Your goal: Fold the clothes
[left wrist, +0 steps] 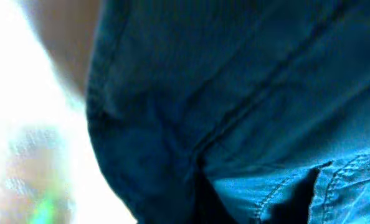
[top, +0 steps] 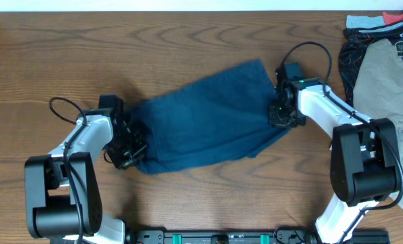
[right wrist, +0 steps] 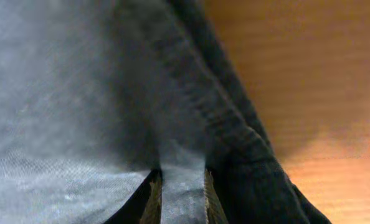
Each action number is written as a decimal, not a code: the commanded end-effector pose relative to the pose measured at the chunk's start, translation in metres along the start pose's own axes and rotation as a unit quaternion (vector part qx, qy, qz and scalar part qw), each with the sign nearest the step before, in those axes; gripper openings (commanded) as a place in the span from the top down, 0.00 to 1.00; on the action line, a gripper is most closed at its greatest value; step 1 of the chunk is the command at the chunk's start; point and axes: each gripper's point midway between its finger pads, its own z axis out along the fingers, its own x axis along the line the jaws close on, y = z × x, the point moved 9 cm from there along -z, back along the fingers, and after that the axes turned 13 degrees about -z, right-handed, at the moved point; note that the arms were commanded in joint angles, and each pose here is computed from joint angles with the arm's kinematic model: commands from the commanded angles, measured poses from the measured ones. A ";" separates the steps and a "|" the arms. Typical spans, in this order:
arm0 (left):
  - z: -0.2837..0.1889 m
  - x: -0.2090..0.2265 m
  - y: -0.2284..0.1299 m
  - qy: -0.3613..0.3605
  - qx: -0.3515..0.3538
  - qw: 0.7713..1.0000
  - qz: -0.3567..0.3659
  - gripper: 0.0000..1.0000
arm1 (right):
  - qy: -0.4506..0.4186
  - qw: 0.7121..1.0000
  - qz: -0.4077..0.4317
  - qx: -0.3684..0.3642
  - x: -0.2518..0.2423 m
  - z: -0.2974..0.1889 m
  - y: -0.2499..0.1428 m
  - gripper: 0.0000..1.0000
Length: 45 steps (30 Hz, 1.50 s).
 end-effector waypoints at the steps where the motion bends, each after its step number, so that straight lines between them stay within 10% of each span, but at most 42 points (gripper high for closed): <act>1: 0.012 0.014 -0.006 0.040 0.029 0.999 0.002 0.90 | -0.074 0.991 0.056 0.094 -0.034 0.037 -0.034 0.75; 13: -0.025 0.003 0.004 -0.045 -0.006 0.998 0.051 0.83 | -0.005 0.996 0.074 0.054 -0.044 -0.001 -0.032 0.58; 17: -0.047 0.004 0.014 -0.090 -0.059 0.993 0.048 0.22 | -0.003 0.998 0.064 0.002 -0.044 -0.034 -0.030 0.45; 21: -0.051 0.001 0.021 -0.109 -0.083 0.989 0.052 0.09 | 0.007 0.997 0.063 -0.054 -0.042 -0.067 -0.030 0.26; 38: 0.005 -0.032 0.010 -0.121 0.033 0.987 0.097 0.12 | 0.032 0.991 0.060 -0.118 -0.038 -0.104 -0.035 0.17; 45: 0.017 -0.038 0.003 -0.103 0.050 0.987 0.113 0.75 | 0.038 0.991 0.053 -0.117 -0.036 -0.104 -0.035 0.28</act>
